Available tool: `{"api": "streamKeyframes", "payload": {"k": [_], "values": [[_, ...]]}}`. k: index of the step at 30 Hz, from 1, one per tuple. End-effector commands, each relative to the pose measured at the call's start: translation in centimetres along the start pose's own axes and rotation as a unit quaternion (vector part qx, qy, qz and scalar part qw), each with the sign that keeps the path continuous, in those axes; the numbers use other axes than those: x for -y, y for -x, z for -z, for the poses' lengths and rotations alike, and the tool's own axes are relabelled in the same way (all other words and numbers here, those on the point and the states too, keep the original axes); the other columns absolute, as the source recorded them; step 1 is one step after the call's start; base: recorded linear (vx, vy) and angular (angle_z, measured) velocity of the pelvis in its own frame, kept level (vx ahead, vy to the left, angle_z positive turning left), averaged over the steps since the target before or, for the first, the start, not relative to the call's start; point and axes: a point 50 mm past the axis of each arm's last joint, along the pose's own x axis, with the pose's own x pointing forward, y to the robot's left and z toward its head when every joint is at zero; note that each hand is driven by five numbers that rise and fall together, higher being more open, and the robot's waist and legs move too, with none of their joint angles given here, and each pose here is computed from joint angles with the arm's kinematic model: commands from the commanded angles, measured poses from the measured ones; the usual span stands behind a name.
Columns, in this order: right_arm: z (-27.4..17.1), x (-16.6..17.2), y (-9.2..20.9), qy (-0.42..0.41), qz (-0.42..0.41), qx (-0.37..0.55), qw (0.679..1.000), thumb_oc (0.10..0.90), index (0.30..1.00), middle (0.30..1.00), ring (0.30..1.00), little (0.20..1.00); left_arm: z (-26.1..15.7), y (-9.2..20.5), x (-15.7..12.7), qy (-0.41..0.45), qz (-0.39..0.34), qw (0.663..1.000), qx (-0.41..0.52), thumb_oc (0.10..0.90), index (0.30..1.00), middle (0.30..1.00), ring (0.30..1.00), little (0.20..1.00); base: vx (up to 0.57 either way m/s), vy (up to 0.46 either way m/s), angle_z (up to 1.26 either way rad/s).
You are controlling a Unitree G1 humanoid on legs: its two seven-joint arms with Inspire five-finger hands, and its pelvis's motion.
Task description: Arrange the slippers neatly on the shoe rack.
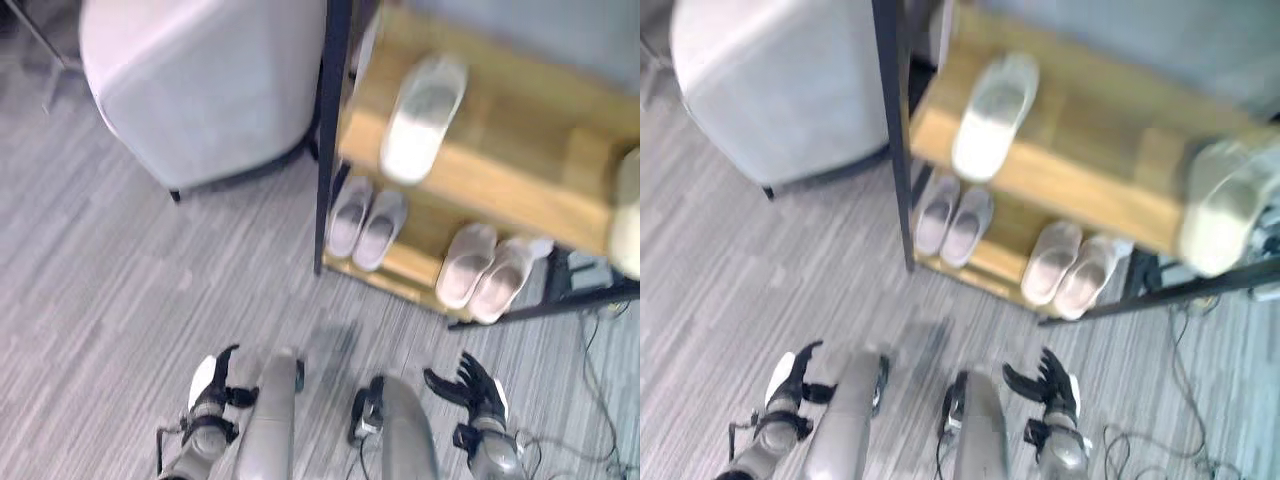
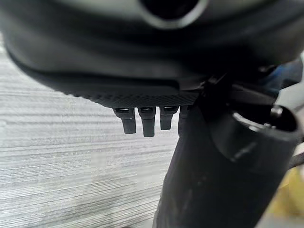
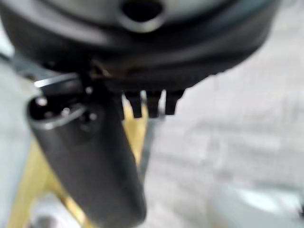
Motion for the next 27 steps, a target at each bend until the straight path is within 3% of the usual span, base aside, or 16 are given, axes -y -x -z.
{"api": "streamKeyframes", "payload": {"k": [1, 4, 10, 15, 22, 26, 27], "values": [[2.6, 5.3, 1.0, 0.037, 0.101, -0.049, 0.993, 0.8, 0.9, 0.9, 0.9, 0.9, 0.9, 1.2, 2.4, -0.012, 0.06, 0.998, -0.003, 0.8, 0.9, 0.9, 0.9, 0.9, 0.25, -0.047, 0.09], [5.5, 6.3, 2.2, 0.053, 0.128, -0.131, 0.982, 0.8, 0.9, 0.9, 0.9, 0.9, 0.8, 1.9, 4.4, -0.037, 0.118, 0.992, 0.004, 0.8, 0.9, 0.9, 0.9, 0.9, 0.19, -0.056, 0.0], [8.0, 7.5, 3.8, 0.009, 0.172, -0.205, 0.964, 0.8, 0.9, 0.9, 0.9, 0.9, -1.5, 1.3, 6.3, -0.038, 0.171, 0.984, 0.027, 0.8, 0.9, 0.9, 0.9, 0.9, -0.04, -0.19, 0.02], [8.4, 7.7, 4.1, 0.012, 0.174, -0.212, 0.962, 0.8, 0.9, 0.9, 0.9, 0.9, -2.8, 1.1, 6.7, -0.012, 0.172, 0.984, 0.039, 0.8, 0.9, 0.9, 0.9, 0.9, -0.13, -0.283, 0.12], [8.6, 7.1, 4.2, 0.005, 0.17, -0.216, 0.962, 0.8, 0.9, 0.9, 0.9, 0.9, -8.1, 1.0, 8.5, 0.031, 0.2, 0.972, 0.124, 0.8, 0.9, 0.9, 0.9, 0.9, -0.15, -0.201, 0.16], [9.1, 6.7, 4.4, 0.03, 0.157, -0.236, 0.959, 0.8, 0.9, 0.9, 0.9, 0.9, -11.5, 2.1, 7.7, 0.077, 0.234, 0.946, 0.21, 0.8, 0.9, 0.9, 0.9, 0.9, 0.03, -0.05, -0.01], [8.5, 6.8, 3.9, 0.062, 0.151, -0.222, 0.961, 0.8, 0.9, 0.9, 0.9, 0.9, -12.3, 3.2, 7.4, 0.085, 0.27, 0.926, 0.248, 0.8, 0.9, 0.9, 0.9, 0.9, 0.12, 0.002, -0.31]]}}
